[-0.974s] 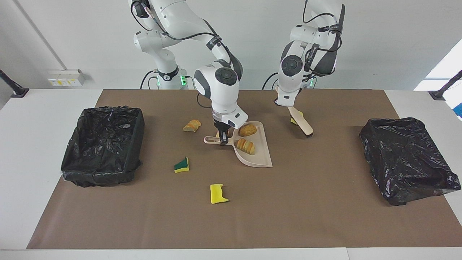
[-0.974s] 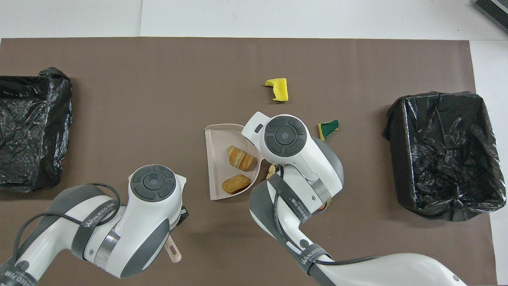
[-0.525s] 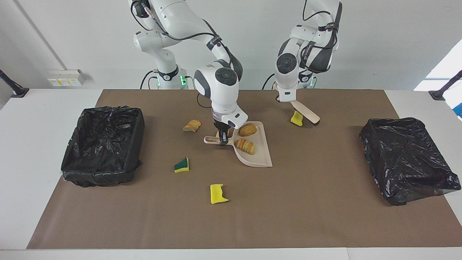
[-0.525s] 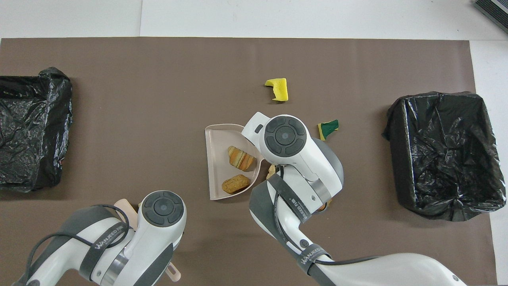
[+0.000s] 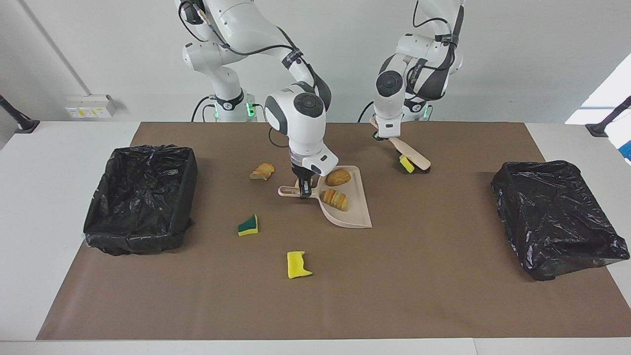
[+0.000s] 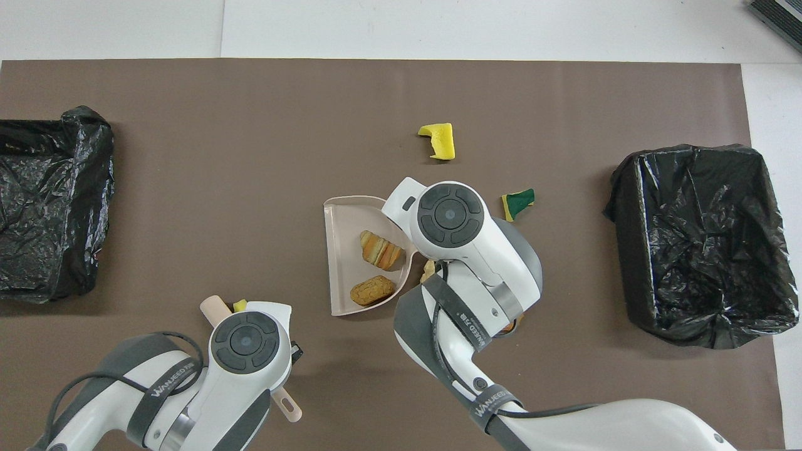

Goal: Sweep and dump trash in bin
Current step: 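Sweep bread and sponge pieces into the dustpan with the left gripper's brush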

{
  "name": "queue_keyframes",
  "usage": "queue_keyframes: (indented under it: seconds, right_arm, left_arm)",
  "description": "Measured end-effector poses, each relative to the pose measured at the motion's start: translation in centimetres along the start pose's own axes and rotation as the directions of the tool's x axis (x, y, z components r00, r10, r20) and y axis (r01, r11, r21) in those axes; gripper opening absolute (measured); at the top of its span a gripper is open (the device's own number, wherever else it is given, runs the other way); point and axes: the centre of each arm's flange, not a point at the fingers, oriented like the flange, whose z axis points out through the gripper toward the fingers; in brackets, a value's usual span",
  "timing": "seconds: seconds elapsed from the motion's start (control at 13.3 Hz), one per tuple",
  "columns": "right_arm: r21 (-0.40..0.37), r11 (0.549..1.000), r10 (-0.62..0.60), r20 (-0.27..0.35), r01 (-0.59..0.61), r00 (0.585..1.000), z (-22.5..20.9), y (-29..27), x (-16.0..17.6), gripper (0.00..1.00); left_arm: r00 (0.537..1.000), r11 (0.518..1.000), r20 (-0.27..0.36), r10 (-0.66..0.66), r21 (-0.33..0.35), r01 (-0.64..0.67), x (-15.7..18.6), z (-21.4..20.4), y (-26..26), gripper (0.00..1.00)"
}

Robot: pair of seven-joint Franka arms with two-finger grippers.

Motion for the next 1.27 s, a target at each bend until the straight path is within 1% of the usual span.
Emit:
queue_keyframes:
  seconds: [0.15, 0.3, 0.37, 0.52, 0.6, 0.75, 0.82, 0.9, 0.97, 1.12, 1.27]
  right_arm:
    - [0.000, 1.000, 0.000, 0.000, 0.000, 1.000, 0.0, 0.0, 0.0, 0.33]
    - [0.000, 1.000, 0.001, 0.000, -0.001, 1.000, 0.0, 0.0, -0.1, 0.33]
    - [0.000, 1.000, 0.002, 0.000, -0.002, 1.000, 0.1, 0.0, -0.1, 0.33]
    - [-0.012, 1.000, 0.002, -0.008, -0.002, 1.000, 0.1, 0.1, -0.1, 0.33]
    - [-0.046, 0.999, 0.003, -0.028, -0.004, 1.000, 0.1, 0.3, 0.2, 0.33]
    - [-0.112, 0.993, 0.027, -0.074, -0.036, 0.997, 1.3, -0.3, 0.7, 0.33]
    - [-0.128, 0.991, 0.035, -0.079, -0.045, 0.996, 1.6, -0.8, 0.6, 0.33]
    - [-0.132, 0.990, 0.039, -0.082, -0.049, 0.996, 1.6, -1.1, 0.4, 0.33]
    - [-0.133, 0.990, 0.039, -0.082, -0.050, 0.996, 1.5, -1.3, 0.4, 0.33]
    - [-0.132, 0.990, 0.039, -0.081, -0.050, 0.996, 1.5, -1.5, 0.3, 0.33]
    - [-0.131, 0.990, 0.041, -0.081, -0.051, 0.996, 1.6, -1.5, 0.3, 0.33]
  left_arm:
    - [0.998, 0.995, 0.001, 0.059, -0.085, -0.058, 1.7, -0.9, 1.5, 0.26]
    - [0.992, 0.975, -0.048, 0.117, -0.185, -0.124, 3.4, -2.8, 4.0, 0.26]
    - [0.984, 0.959, -0.079, 0.157, -0.225, -0.171, 4.0, -3.5, 5.3, 0.26]
    - [0.958, 0.920, -0.130, 0.257, -0.271, -0.284, 4.4, -4.2, 7.4, 0.26]
    - [0.937, 0.896, -0.160, 0.310, -0.281, -0.345, 4.3, -4.5, 8.1, 0.26]
    - [0.880, 0.840, -0.211, 0.425, -0.271, -0.470, 3.6, -4.9, 9.0, 0.26]
    - [0.848, 0.808, -0.233, 0.477, -0.263, -0.527, 3.1, -5.4, 9.4, 0.26]
    - [0.826, 0.786, -0.249, 0.506, -0.260, -0.561, 2.6, -5.9, 9.7, 0.26]
    - [0.813, 0.773, -0.261, 0.521, -0.261, -0.578, 2.3, -6.5, 10.0, 0.26]
    - [0.809, 0.770, -0.256, 0.529, -0.256, -0.585, 2.4, -7.7, 9.9, 0.26]
    - [0.814, 0.783, -0.204, 0.544, -0.226, -0.579, 2.7, -9.1, 9.2, 0.26]
